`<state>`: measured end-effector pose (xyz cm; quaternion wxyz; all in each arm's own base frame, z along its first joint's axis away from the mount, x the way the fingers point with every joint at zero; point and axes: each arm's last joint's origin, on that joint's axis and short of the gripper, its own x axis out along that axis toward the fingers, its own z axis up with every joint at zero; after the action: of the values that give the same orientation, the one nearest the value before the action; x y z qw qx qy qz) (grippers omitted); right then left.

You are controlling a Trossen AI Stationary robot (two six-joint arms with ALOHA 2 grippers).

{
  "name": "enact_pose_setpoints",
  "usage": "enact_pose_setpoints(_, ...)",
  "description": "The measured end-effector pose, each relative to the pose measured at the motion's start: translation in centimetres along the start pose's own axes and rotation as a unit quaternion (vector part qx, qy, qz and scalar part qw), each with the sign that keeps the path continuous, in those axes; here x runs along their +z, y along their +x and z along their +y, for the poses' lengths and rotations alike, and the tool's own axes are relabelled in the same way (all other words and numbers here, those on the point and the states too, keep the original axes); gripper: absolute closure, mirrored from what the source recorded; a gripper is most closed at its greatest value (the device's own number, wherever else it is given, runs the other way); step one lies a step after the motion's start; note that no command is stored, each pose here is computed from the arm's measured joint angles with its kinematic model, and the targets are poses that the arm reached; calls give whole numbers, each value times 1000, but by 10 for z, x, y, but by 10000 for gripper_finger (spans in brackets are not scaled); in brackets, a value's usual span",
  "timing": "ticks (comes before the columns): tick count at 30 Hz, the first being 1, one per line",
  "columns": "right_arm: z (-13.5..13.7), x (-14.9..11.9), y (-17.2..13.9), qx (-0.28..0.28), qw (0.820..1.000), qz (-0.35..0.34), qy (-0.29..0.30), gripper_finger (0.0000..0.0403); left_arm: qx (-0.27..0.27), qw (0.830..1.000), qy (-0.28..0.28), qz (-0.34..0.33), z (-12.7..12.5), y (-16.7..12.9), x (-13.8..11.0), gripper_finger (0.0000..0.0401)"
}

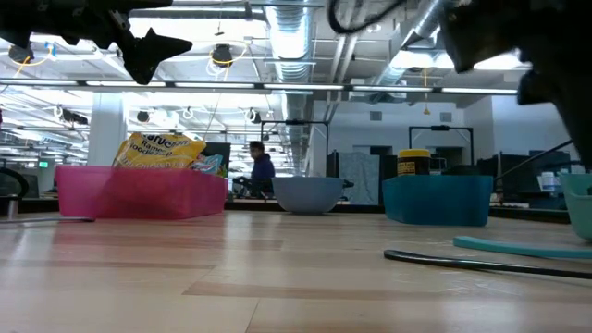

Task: Pick & Place Food Item
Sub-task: Put the blue baby spoon into the green bin

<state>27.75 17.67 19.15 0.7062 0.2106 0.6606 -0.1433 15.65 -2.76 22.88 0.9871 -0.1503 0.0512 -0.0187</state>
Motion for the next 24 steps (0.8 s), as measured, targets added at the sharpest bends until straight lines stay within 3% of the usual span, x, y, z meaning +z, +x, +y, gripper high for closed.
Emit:
enact_pose_setpoints(8,10,4,-13,22,998,-25,60,403,0,1000,0,0,0,0,0,115)
enact_pose_setpoints(24,27,-20,-13,38,984,-56,168,403,-12,999,-6,-36,-2,0,7,115)
